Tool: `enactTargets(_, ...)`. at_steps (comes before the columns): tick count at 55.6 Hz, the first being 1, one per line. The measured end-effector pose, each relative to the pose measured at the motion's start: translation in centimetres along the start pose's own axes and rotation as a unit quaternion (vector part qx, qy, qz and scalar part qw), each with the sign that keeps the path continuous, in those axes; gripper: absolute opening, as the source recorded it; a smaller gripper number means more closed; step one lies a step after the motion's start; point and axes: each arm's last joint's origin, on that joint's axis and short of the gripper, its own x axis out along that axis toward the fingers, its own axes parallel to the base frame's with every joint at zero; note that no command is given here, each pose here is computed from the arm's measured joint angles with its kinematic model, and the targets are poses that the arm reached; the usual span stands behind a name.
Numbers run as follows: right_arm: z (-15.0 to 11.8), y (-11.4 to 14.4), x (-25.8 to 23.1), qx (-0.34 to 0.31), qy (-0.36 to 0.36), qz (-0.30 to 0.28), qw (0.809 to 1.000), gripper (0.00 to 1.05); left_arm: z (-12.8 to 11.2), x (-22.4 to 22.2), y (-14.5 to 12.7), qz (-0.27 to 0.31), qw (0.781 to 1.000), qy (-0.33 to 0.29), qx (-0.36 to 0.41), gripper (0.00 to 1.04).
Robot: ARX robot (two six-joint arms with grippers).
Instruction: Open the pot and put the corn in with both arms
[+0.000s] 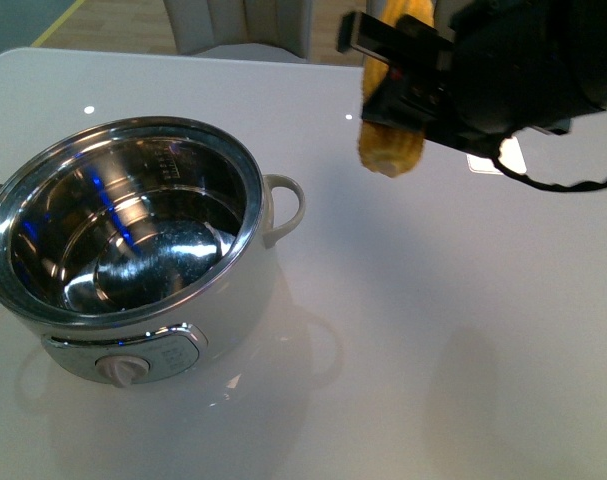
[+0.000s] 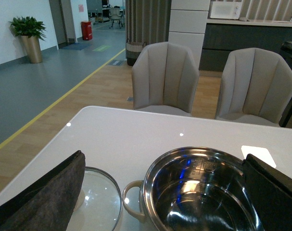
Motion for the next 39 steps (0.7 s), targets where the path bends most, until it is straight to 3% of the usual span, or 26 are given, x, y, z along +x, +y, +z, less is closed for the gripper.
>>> enactTargets(23, 0.9, 7.2, 3.5, 0.052, 0.029, 0.13, 0.99, 0.23, 0.0, 0.0, 0.0, 0.0, 1.0, 0.0, 0.0, 0.98)
enactTargets(39, -1.0, 9.2, 5.9, 0.055, 0.073, 0.146, 0.985, 0.23, 0.0, 0.0, 0.0, 0.0, 1.0, 0.0, 0.0, 0.98)
